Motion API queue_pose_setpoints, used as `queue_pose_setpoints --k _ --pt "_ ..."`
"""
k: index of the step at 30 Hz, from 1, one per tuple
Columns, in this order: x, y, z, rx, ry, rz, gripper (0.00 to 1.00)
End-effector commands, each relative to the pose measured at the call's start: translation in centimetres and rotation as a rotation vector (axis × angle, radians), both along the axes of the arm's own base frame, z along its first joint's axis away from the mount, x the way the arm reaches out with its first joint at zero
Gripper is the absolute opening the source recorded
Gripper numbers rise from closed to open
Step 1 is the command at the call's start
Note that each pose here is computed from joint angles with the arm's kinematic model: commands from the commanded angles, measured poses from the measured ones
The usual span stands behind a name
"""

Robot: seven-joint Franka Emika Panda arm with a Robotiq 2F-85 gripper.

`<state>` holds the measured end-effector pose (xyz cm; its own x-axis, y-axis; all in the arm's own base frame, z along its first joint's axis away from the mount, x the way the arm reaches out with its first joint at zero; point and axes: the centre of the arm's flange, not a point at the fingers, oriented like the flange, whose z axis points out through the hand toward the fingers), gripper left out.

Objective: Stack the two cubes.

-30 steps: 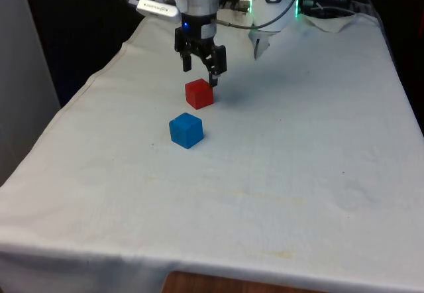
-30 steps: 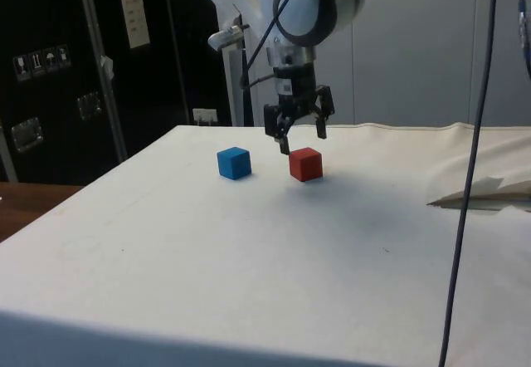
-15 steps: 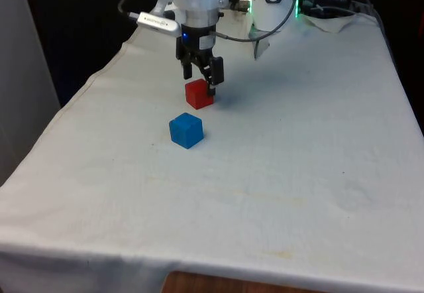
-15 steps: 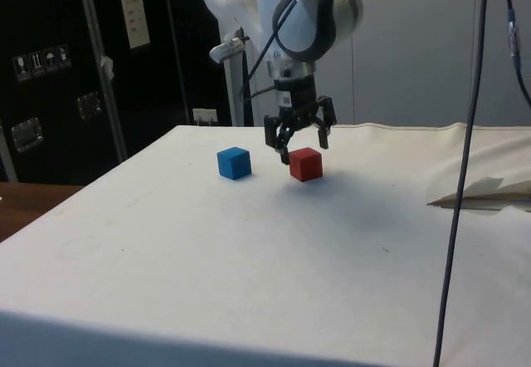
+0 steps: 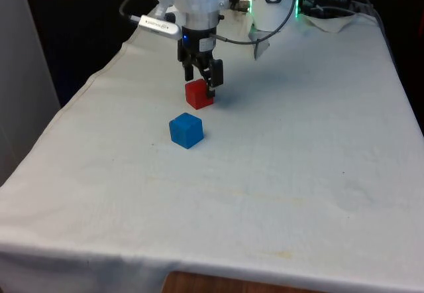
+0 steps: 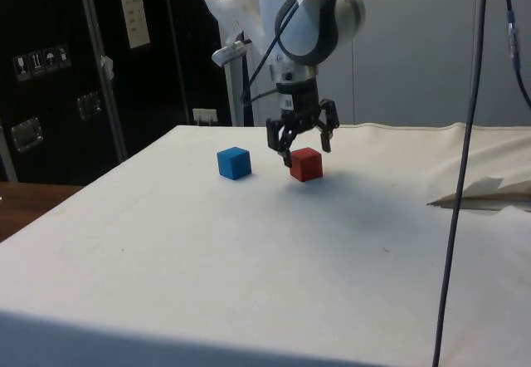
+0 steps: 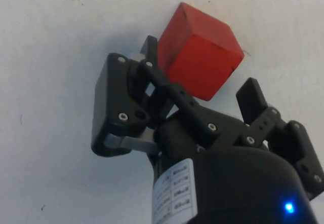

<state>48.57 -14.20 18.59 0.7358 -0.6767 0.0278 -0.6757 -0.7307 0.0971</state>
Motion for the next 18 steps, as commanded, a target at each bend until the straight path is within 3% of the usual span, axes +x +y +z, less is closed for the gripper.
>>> queue_pose_setpoints --k 1,3,4,7,8,9,10,16,17,18 --pt "-0.04 0.06 0.07 -0.001 -0.012 -0.004 0.92" --pt "-0.04 0.06 0.07 -0.001 -0.012 -0.006 0.72" --pt "-0.05 0.06 0.06 -0.001 -0.011 -0.007 0.44" --pt "0.00 0.00 0.00 0.000 0.000 -0.004 0.12" --pt "-0.05 0.06 0.06 -0.001 -0.011 -0.007 0.12" --pt "-0.05 0.06 0.06 -0.001 -0.011 -0.007 0.03" --pt "-0.05 0.06 0.06 -0.001 -0.011 -0.007 0.00" --pt "-0.06 0.07 0.05 -0.001 -0.010 -0.008 0.00" --pt "-0.01 0.06 0.02 0.000 0.000 -0.004 0.00" --pt "-0.05 0.02 0.15 -0.001 -0.009 -0.008 0.00"
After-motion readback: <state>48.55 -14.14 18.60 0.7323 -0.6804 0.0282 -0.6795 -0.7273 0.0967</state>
